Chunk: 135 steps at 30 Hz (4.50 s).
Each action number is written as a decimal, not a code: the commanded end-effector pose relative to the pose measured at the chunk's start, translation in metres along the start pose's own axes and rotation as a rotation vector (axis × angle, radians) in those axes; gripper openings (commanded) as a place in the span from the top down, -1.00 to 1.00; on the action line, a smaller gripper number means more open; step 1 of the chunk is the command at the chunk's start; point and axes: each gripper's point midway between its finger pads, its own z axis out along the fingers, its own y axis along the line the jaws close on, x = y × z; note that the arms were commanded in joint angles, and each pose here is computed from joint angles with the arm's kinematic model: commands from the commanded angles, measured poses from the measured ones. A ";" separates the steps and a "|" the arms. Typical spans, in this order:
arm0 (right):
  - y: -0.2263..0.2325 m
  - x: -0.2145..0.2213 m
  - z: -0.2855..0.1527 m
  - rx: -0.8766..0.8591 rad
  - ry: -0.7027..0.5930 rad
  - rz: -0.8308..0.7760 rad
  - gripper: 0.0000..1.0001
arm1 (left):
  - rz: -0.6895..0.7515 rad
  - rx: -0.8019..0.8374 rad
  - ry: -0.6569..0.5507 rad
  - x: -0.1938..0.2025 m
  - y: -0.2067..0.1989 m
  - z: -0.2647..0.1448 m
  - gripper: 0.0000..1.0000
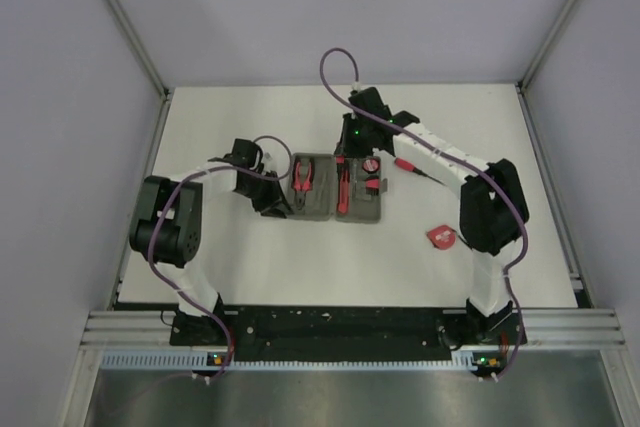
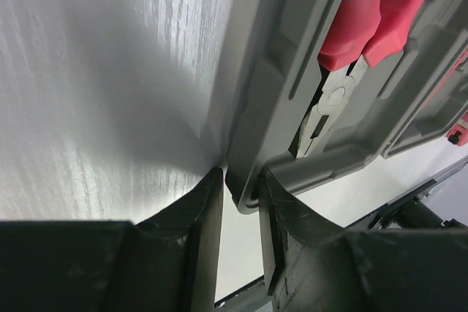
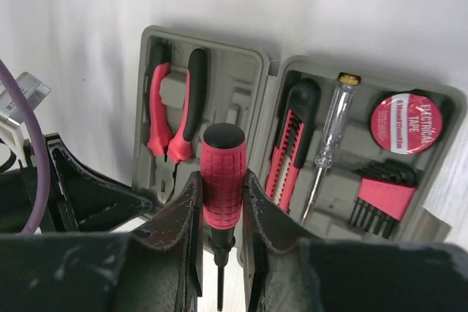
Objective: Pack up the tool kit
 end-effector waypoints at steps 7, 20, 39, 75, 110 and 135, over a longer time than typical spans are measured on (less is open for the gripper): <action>0.041 0.000 0.027 -0.056 -0.029 -0.019 1.00 | 0.054 0.041 0.018 0.030 -0.017 -0.010 0.42; 0.055 0.019 0.065 -0.050 0.007 -0.037 1.00 | 0.090 -0.126 -0.298 -0.034 -0.035 -0.079 0.10; 0.041 0.039 0.098 0.036 0.027 -0.066 1.00 | 0.098 -0.102 -0.287 -0.033 -0.038 -0.076 0.10; 0.055 0.016 0.045 0.060 -0.052 -0.125 0.17 | 0.154 0.052 -0.342 -0.063 -0.086 -0.087 0.10; 0.049 0.151 0.043 -0.111 0.133 -0.393 0.86 | 0.141 0.251 -0.115 -0.088 -0.111 0.039 0.51; 0.026 0.167 0.055 -0.023 0.186 -0.380 1.00 | 0.077 0.145 0.006 -0.067 -0.081 0.060 0.74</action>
